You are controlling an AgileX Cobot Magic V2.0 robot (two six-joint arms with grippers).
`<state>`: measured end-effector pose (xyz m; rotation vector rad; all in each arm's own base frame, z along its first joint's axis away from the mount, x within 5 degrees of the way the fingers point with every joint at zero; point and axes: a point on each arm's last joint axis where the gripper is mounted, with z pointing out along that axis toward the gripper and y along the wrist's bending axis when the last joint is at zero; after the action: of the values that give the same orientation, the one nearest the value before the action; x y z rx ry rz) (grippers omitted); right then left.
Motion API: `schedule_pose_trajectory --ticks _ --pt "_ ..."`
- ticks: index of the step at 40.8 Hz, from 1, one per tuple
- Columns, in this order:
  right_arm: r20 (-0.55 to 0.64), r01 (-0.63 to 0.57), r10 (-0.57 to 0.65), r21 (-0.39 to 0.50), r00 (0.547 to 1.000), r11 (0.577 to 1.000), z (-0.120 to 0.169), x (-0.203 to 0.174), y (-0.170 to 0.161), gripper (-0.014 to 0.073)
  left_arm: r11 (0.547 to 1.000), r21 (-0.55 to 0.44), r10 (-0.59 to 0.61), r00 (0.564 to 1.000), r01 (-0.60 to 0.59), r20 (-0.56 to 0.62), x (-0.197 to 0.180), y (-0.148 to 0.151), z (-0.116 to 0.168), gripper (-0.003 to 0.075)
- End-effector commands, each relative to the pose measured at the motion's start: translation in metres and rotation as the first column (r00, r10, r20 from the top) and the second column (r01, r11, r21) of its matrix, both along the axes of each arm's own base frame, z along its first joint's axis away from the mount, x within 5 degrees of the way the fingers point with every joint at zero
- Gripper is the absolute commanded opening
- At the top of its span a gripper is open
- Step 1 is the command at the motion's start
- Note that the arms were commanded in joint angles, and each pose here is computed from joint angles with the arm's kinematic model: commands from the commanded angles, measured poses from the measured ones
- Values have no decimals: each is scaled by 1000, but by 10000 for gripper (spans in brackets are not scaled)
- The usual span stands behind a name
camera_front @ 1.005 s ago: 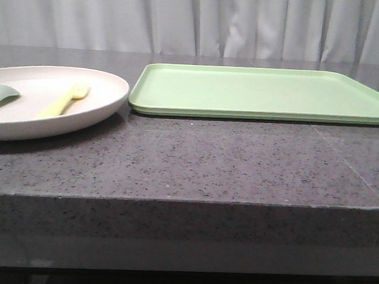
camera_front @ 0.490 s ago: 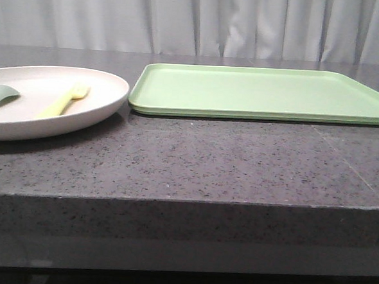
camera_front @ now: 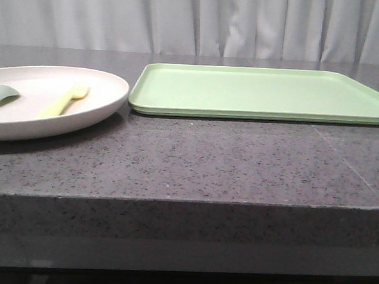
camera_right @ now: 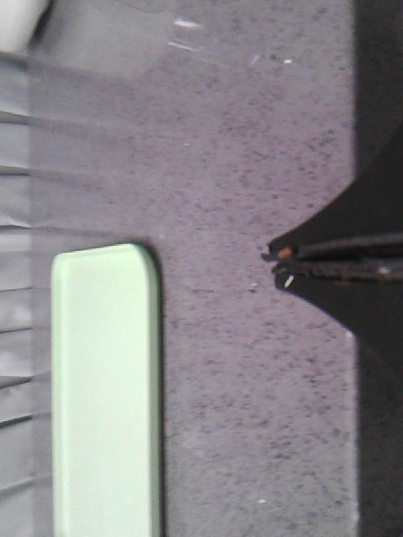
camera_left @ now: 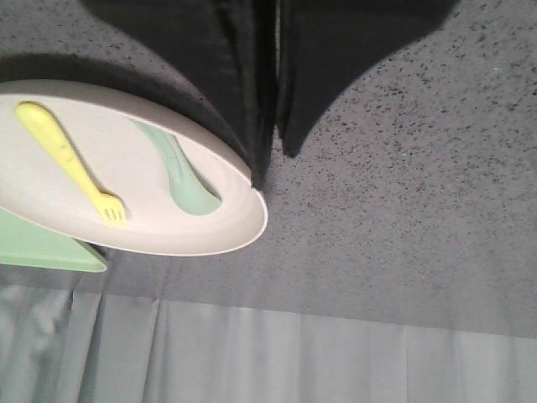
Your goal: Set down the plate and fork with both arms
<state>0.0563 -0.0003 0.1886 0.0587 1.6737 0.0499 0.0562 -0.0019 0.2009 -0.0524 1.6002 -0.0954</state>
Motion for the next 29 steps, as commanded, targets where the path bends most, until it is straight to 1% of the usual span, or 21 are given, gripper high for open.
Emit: schedule_pose_trajectory --ticks 1,5,10,14,18,24,26,29 --pt "169 5 -2 -15 986 1000 16 -1 0 -68 1000 -12 10 992 -9 127 -2 1 10 -18" --pt "207 4 -1 -15 978 1000 19 -2 0 -68 1000 -13 13 986 -11 164 -2 1 14 -18" --pt "236 4 0 -15 972 1000 26 -3 0 -68 1000 -19 21 965 -17 262 -4 2 23 -18" --pt "268 4 0 -15 963 1000 37 -5 0 -68 999 -24 30 928 -23 372 -7 3 33 -18" --pt "306 5 0 -15 952 1000 51 -8 0 -68 999 -29 37 892 -27 450 -10 3 40 -18" --pt "350 7 -2 -14 937 1000 76 -16 0 -68 999 -32 38 861 -26 507 -15 3 59 -18" --pt "349 8 -3 -14 937 1000 86 -19 0 -68 999 -32 37 858 -24 513 -18 3 69 -18" --pt "316 10 -6 -13 949 1000 100 -22 0 -68 999 -30 32 864 -20 503 -19 3 85 -18"
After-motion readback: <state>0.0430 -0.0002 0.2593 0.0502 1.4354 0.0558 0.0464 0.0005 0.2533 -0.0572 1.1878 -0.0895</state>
